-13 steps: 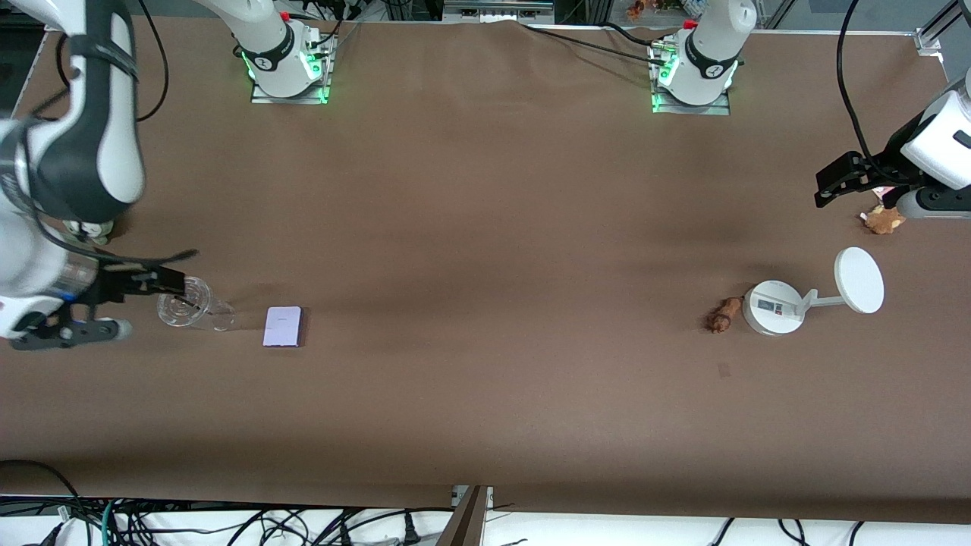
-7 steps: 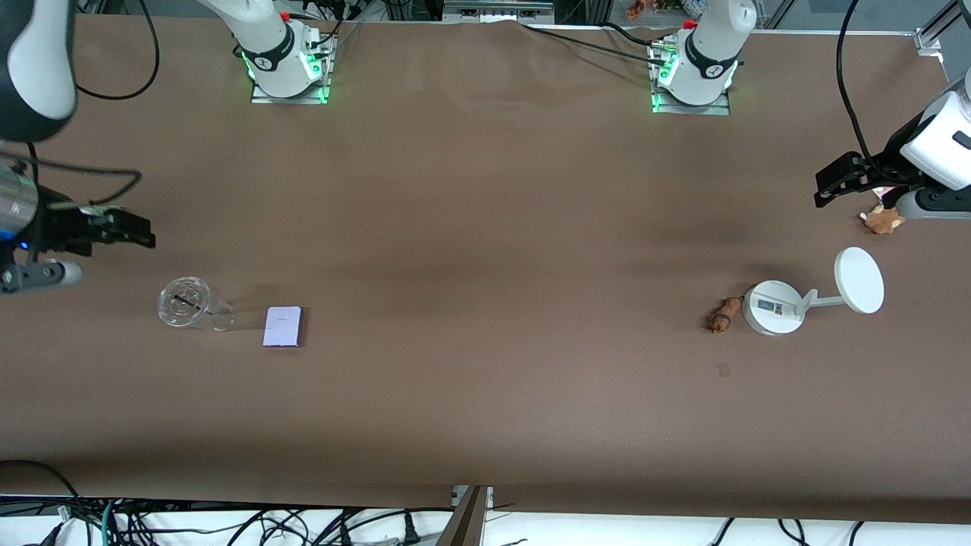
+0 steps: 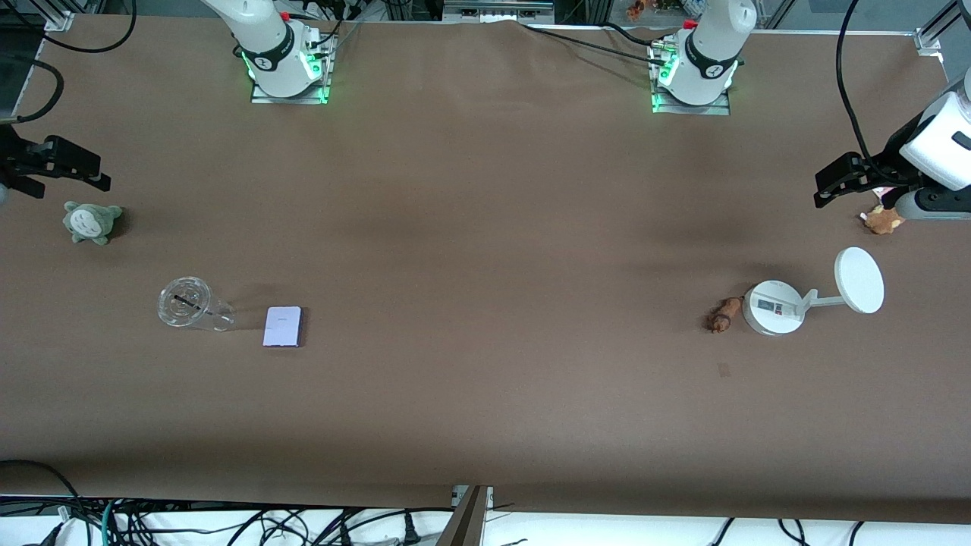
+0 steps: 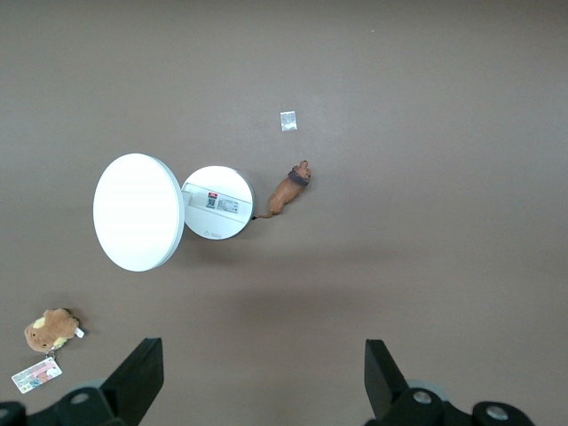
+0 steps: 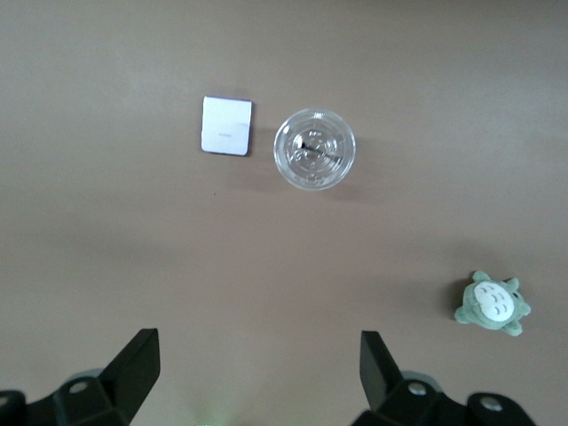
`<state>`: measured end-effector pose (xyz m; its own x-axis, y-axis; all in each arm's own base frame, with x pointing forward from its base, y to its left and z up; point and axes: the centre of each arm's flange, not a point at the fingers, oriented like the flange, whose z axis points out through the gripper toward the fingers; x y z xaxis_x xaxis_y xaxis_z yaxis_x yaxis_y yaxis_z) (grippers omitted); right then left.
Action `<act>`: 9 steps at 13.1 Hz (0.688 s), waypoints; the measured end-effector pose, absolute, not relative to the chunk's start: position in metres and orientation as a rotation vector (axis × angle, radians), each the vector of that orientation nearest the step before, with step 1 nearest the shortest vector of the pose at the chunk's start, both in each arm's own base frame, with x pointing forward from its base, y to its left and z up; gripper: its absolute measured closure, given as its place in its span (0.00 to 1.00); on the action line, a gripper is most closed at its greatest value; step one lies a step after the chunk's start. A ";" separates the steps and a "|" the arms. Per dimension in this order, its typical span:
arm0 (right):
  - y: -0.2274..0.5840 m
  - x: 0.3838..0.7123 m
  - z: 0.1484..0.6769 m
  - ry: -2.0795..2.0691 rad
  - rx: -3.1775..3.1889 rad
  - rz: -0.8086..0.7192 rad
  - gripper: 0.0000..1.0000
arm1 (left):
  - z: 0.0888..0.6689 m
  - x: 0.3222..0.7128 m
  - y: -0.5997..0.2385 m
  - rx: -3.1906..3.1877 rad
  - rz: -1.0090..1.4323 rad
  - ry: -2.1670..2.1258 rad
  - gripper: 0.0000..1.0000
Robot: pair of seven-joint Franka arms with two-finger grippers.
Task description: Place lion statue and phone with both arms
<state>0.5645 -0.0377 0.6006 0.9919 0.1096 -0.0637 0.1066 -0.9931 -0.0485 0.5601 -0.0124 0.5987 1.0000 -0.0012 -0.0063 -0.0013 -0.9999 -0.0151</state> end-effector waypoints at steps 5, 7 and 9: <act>-0.035 0.566 0.588 -0.169 -3.098 0.155 0.00 | 0.599 0.560 -0.012 -3.126 0.010 0.002 0.00; -0.037 0.566 0.588 -0.144 -3.107 0.157 0.00 | 0.599 0.560 -0.012 -3.126 0.010 0.002 0.00; -0.038 0.566 0.589 -0.140 -3.114 0.155 0.00 | 0.599 0.560 -0.012 -3.126 0.010 0.002 0.00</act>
